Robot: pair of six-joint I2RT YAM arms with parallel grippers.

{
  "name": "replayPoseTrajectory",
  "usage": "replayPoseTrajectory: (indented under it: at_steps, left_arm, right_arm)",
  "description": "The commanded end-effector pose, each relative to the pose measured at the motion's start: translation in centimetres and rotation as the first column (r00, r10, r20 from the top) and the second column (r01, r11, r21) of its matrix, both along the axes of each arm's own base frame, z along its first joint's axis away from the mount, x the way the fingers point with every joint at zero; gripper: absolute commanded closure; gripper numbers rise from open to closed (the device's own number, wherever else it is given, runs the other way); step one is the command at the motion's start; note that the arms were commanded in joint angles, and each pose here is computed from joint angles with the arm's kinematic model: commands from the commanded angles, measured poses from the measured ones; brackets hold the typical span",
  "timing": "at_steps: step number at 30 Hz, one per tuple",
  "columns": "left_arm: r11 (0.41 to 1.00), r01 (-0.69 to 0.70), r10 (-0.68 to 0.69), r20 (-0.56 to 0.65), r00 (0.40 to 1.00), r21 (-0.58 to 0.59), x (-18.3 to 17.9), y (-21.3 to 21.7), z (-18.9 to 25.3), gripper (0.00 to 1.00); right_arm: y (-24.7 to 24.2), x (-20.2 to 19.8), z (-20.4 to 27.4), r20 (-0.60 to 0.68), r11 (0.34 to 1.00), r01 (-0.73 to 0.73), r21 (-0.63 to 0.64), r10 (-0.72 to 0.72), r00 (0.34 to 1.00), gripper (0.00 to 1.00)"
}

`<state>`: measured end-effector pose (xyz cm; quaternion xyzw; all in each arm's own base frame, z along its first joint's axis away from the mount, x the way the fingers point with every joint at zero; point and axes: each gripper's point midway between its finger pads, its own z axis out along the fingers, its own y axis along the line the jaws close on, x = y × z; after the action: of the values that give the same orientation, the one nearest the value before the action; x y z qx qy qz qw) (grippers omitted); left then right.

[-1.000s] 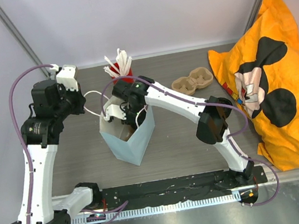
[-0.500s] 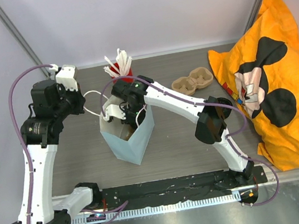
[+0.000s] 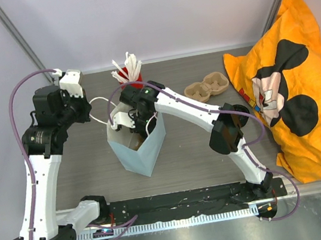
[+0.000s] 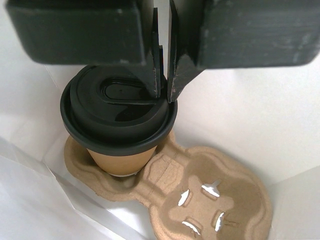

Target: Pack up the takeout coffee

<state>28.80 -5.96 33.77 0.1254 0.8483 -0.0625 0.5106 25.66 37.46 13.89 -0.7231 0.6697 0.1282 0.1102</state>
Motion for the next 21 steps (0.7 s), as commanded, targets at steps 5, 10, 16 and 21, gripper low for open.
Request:
replayPoseTrajectory:
  at_steps: [5,10,16,21]
  left_arm:
    - [1.0,0.001,0.0,0.051,0.999,-0.021,-0.1,0.0,1.4,0.93]
    - [1.0,0.001,0.0,0.052,0.999,-0.021,-0.2,0.0,1.5,0.93]
    - [1.0,0.001,0.0,0.05,0.999,-0.022,-0.2,0.1,1.4,0.93]
    - [1.0,0.002,-0.001,0.05,0.999,-0.024,-0.2,0.1,1.3,0.94]
  right_arm:
    - [-1.2,0.1,0.1,0.004,0.999,-0.002,-0.05,0.002,1.0,0.85]
    - [-1.1,0.2,0.5,0.015,0.999,0.001,-0.039,0.0,1.0,0.74]
    - [-1.1,0.5,1.0,0.036,1.0,0.004,-0.03,-0.003,0.999,0.64]
    - [-1.1,0.7,1.4,0.051,1.0,0.008,-0.022,-0.007,0.999,0.55]
